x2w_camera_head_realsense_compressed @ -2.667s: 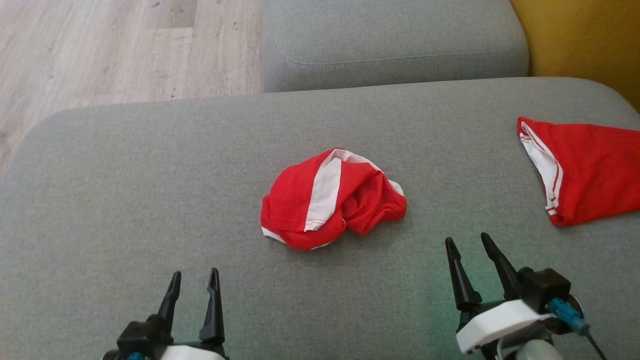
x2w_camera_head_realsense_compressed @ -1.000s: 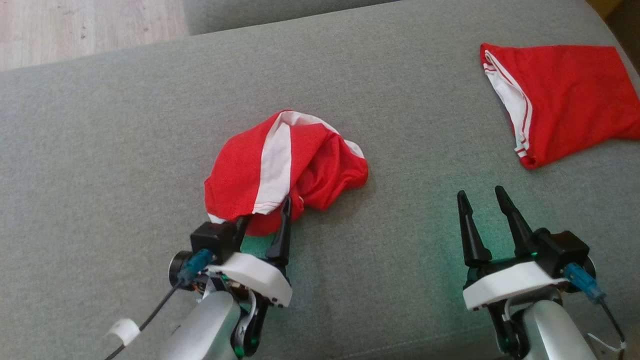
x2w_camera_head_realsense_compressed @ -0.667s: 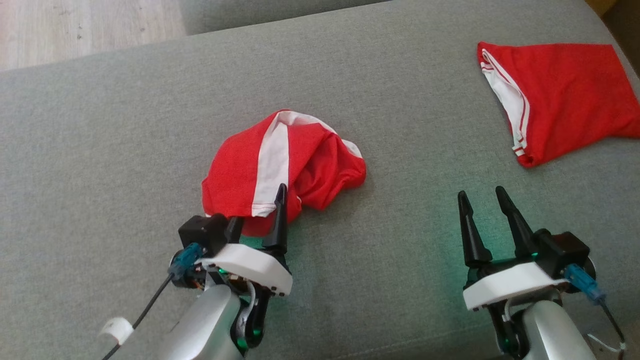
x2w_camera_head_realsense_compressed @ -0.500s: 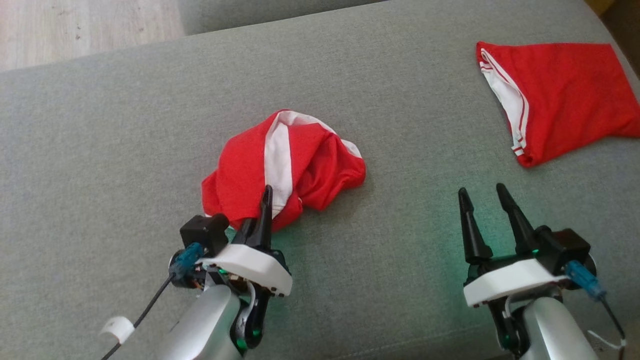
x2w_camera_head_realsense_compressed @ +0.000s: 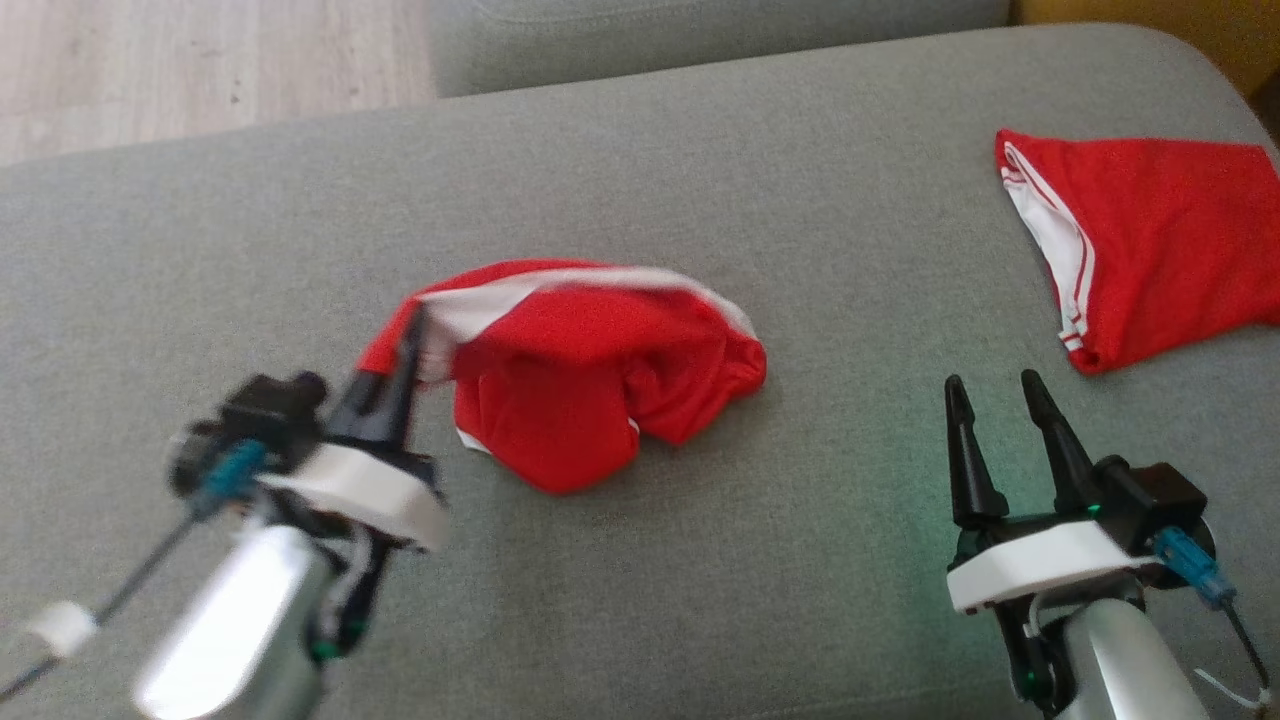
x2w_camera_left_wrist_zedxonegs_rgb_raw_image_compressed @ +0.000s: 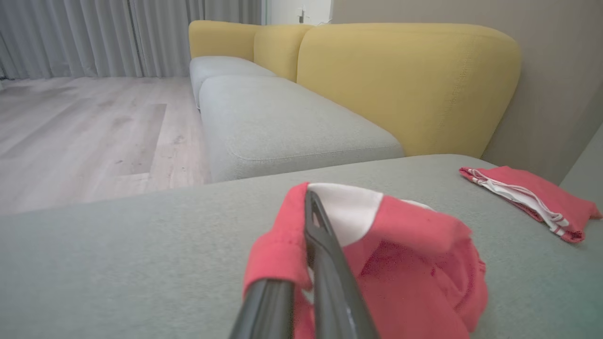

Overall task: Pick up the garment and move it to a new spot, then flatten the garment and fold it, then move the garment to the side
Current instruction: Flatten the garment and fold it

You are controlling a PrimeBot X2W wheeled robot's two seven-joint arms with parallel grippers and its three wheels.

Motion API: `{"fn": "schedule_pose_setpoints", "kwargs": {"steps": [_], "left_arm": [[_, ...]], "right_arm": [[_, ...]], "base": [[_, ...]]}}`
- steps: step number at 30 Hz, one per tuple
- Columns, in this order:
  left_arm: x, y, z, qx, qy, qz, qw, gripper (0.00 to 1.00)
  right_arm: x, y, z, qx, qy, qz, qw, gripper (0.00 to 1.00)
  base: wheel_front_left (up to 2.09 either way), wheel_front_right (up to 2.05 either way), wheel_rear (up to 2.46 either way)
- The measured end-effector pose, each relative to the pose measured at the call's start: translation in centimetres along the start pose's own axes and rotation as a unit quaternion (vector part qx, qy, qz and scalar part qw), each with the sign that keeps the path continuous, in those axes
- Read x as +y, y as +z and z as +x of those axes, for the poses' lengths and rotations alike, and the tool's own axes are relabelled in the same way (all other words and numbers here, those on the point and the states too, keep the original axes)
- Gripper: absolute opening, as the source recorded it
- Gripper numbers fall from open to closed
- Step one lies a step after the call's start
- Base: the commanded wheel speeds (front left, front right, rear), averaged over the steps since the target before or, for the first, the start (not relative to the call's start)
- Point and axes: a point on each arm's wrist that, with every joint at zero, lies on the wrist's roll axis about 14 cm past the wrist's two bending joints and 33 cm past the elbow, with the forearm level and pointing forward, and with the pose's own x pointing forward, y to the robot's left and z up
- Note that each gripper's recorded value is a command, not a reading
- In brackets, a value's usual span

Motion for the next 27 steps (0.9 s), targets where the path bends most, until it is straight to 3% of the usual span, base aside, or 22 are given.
{"fn": "schedule_pose_setpoints", "kwargs": {"steps": [5,8,14,26,27], "left_arm": [[3.3,1.5,-2.1,0.032,0.003,0.070,0.997,0.00],[4.5,0.2,-3.7,0.076,0.007,0.084,0.993,0.00],[5.8,-3.2,-6.5,0.140,0.023,0.058,0.988,0.00],[5.5,-6.9,-9.0,0.161,0.058,-0.007,0.985,0.00],[5.5,-7.2,-9.2,0.163,0.061,-0.012,0.985,0.10]], "right_arm": [[0.4,0.2,-0.4,-0.003,0.005,0.001,1.000,1.00],[0.4,0.0,-0.6,-0.001,0.004,0.001,1.000,1.00],[0.2,0.1,-0.8,-0.003,0.001,0.001,1.000,1.00],[0.2,0.2,-1.0,-0.003,0.001,0.001,1.000,1.00],[0.2,0.1,-1.1,-0.002,0.001,0.002,1.000,1.00]], "base": [[0.00,0.00,0.00],[0.00,0.00,0.00],[0.00,0.00,0.00],[0.00,0.00,0.00],[0.00,0.00,0.00]]}}
